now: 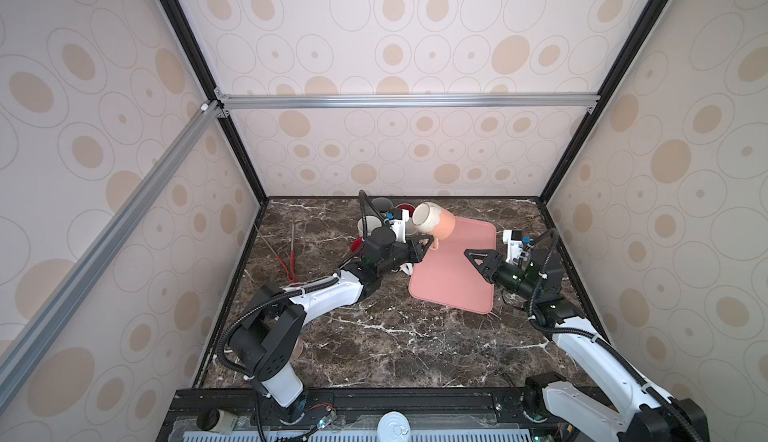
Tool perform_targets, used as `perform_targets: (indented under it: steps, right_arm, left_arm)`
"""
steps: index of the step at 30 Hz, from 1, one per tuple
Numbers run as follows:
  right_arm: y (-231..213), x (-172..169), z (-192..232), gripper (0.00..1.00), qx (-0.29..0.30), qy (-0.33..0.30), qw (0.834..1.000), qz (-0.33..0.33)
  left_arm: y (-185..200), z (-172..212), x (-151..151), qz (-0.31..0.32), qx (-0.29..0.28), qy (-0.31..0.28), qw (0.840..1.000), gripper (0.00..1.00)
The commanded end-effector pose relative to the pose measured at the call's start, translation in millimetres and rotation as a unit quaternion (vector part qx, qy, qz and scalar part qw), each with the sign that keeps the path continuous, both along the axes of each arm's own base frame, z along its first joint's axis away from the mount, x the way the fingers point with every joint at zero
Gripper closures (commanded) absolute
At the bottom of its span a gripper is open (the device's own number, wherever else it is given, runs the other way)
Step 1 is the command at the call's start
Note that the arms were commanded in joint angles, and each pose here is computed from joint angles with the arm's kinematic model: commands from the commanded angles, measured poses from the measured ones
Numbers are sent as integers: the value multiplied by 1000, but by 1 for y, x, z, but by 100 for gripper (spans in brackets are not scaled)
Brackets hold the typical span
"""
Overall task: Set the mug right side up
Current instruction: 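Lift the peach mug high with the left gripper while the right gripper rises toward it, then grasp the peach mug's handle with the right gripper and open the left gripper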
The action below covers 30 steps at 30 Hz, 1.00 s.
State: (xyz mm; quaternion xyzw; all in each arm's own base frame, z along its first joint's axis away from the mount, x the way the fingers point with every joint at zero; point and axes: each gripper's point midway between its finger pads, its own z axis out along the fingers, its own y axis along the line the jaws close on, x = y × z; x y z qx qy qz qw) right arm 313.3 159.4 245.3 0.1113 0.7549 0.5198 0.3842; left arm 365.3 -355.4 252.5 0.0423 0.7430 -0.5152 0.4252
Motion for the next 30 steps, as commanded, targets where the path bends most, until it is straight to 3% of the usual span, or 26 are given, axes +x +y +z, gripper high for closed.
perform_targets:
  steps: [1, 10, 23, 28, 30]
  right_arm:
    - [19, -2, 53, 52, 52, -81, 994, 45]
    - [47, 6, 83, 50, 82, -118, 987, 77]
    - [60, 16, 95, 55, 116, -127, 980, 104]
    - [69, 14, 102, 64, 129, -130, 975, 129]
    - [72, 14, 102, 74, 135, -129, 973, 135]
  left_arm:
    - [6, 113, -23, -41, -155, -110, 981, 100]
    - [10, 137, -42, -87, -248, -103, 959, 100]
    - [7, 137, -53, -128, -286, -85, 946, 100]
    - [5, 132, -52, -130, -284, -79, 947, 100]
    - [4, 131, -52, -135, -283, -77, 946, 100]
